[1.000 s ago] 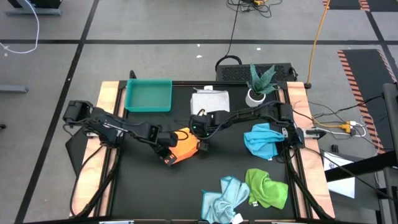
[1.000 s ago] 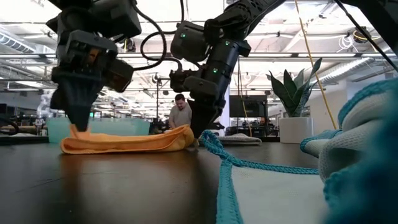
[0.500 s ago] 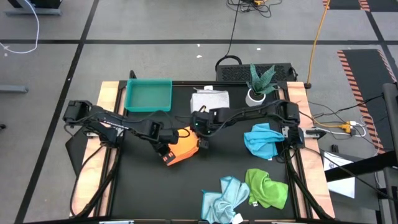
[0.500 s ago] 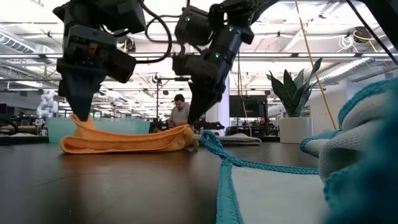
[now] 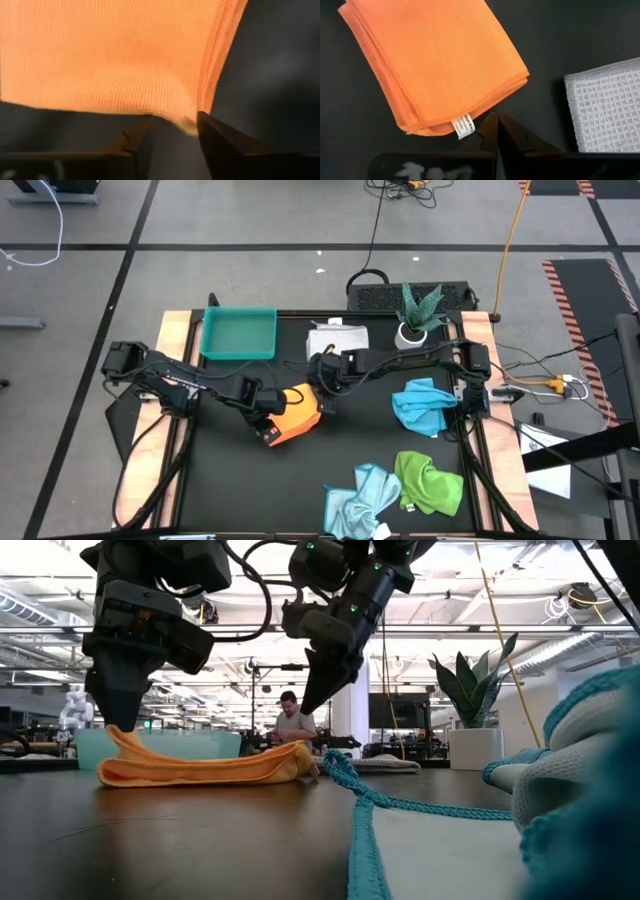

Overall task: Fold microfiber towels
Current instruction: Fold the orange microfiber towel

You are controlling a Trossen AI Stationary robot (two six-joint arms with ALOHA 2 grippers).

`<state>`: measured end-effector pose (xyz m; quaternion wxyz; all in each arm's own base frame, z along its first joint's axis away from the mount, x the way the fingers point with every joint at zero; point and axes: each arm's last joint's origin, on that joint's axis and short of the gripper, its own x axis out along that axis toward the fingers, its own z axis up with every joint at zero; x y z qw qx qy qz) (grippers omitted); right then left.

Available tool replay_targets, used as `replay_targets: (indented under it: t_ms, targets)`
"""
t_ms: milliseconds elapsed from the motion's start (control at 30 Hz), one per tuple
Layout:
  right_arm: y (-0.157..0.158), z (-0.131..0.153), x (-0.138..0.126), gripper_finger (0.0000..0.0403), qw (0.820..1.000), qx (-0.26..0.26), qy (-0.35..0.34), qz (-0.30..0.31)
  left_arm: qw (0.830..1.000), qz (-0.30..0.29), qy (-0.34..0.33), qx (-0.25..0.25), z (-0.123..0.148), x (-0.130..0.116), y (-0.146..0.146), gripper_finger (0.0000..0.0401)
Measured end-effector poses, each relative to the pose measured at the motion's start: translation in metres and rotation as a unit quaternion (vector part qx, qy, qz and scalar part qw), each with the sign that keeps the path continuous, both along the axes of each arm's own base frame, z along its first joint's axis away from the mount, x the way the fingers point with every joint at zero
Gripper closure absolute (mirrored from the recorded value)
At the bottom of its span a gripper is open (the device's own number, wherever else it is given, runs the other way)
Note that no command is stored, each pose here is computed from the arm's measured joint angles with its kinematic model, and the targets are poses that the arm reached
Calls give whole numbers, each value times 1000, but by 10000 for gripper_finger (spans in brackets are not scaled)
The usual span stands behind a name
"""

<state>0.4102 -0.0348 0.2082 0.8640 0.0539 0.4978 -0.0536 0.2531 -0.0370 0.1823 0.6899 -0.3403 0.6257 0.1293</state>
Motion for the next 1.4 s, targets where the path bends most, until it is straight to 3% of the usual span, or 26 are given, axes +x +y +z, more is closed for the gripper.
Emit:
replay_targets:
  t_ms: [200, 533, 700, 833, 933, 1100, 1200, 1400]
  targets:
    - [2, 0, 0, 403, 1000, 10, -1, 10, 998, 57, 5, -10, 1, 1, 0, 191]
    - [15, 2, 8, 403, 998, 34, -43, 31, 980, 166, -73, 76, 26, -7, -3, 182]
    - [20, -6, 15, 403, 994, 63, -88, 27, 967, 192, -136, 100, 52, -22, -4, 182]
    - [24, -30, 6, 403, 992, 97, -76, 12, 948, 216, -183, 147, 68, -33, 1, 182]
    - [26, -49, -4, 403, 992, 114, -55, -9, 936, 233, -201, 173, 74, -39, 5, 183]
    - [36, -72, -15, 403, 986, 147, -74, -30, 931, 233, -206, 192, 77, -42, 9, 183]
    - [43, -69, -11, 403, 979, 173, -103, -21, 931, 232, -204, 193, 77, -42, 9, 183]
    - [55, -52, 0, 403, 978, 162, -131, 16, 932, 234, -202, 191, 76, -41, 9, 183]
